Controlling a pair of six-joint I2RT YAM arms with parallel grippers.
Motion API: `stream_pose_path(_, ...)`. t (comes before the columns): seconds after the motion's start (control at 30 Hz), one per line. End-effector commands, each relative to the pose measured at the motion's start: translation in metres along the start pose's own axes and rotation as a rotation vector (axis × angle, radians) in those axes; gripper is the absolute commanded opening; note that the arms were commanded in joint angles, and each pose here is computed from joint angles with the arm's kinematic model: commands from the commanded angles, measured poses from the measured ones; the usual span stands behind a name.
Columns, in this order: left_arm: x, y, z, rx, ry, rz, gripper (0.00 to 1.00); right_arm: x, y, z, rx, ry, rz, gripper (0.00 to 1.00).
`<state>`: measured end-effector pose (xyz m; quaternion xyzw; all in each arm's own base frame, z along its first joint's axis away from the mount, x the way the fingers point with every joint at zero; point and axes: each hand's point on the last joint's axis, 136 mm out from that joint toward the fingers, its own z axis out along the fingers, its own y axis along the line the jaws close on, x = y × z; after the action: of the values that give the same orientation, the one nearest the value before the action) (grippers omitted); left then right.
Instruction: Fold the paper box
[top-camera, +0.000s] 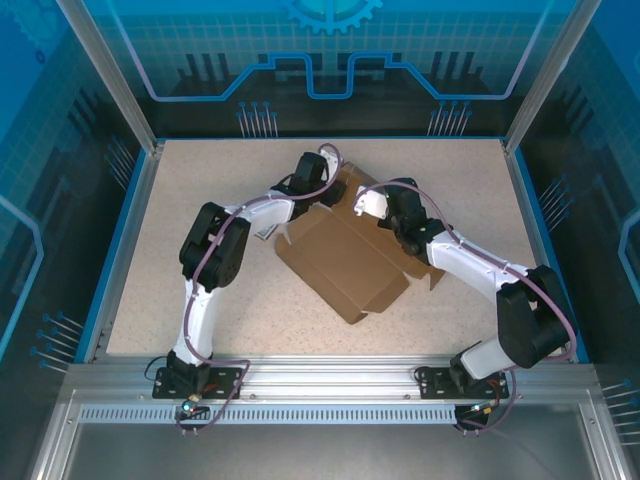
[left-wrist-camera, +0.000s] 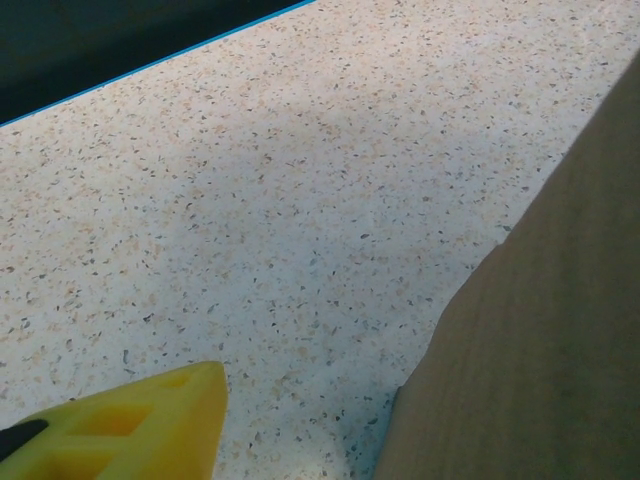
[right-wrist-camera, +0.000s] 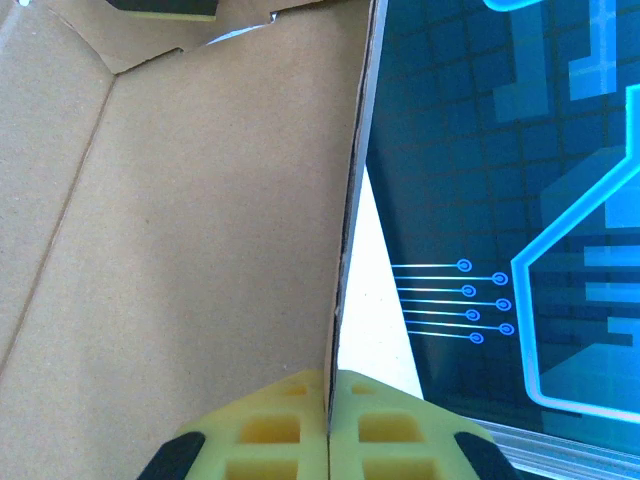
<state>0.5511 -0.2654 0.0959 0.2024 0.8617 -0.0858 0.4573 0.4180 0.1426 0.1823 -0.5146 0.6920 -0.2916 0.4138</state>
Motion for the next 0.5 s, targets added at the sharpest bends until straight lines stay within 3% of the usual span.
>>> stream_pose_path(0.0, 0.008, 0.05, 0.007, -0.22, 0.019, 0.006, 0.57, 0.007, 0.014, 0.0, -0.071, 0.02, -0.022, 0.05)
stream_pose_path(0.47, -0.016, -0.013, -0.026, 0.142, -0.07, -0.008, 0.7, 0.005, 0.012, 0.0, -0.064, 0.018, 0.004, 0.05)
